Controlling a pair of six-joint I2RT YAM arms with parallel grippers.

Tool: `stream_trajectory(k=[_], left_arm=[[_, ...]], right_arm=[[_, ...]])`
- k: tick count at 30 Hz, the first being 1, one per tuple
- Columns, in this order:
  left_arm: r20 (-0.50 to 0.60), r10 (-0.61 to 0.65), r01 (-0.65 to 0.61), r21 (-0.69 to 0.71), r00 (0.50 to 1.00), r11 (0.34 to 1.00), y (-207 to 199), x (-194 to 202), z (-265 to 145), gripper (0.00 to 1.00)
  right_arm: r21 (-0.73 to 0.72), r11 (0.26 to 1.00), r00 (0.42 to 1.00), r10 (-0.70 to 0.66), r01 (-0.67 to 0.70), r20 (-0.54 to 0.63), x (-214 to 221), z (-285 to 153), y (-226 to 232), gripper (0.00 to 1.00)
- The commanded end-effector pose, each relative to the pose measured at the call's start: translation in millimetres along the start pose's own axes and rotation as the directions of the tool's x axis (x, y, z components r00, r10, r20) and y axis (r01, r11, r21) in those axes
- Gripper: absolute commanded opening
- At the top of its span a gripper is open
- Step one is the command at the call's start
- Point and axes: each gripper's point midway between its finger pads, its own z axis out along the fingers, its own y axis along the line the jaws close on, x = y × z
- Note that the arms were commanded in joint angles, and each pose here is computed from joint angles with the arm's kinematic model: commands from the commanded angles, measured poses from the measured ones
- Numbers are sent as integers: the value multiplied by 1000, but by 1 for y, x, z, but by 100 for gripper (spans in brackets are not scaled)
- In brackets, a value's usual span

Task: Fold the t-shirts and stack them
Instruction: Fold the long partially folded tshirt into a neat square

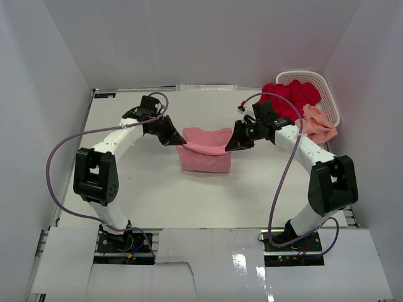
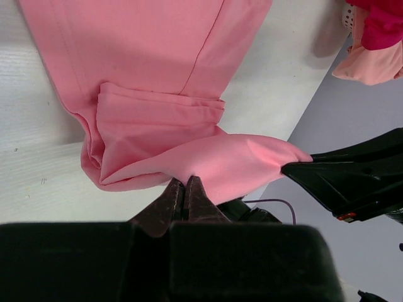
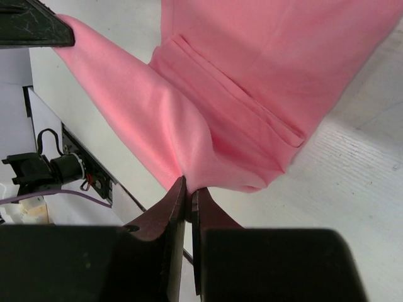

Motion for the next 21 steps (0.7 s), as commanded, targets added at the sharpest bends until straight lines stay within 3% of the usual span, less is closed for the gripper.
stream_trajectory(k=[1, 21], left_arm=[[60, 53, -55, 36, 997, 998, -20, -18, -12, 0], [89, 76, -80, 44, 993, 996, -47, -80, 17, 0]], right_arm=[[-23, 999, 999, -38, 38, 24, -17, -5, 7, 8], [4, 1000, 999, -26, 26, 47, -62, 3, -19, 8]])
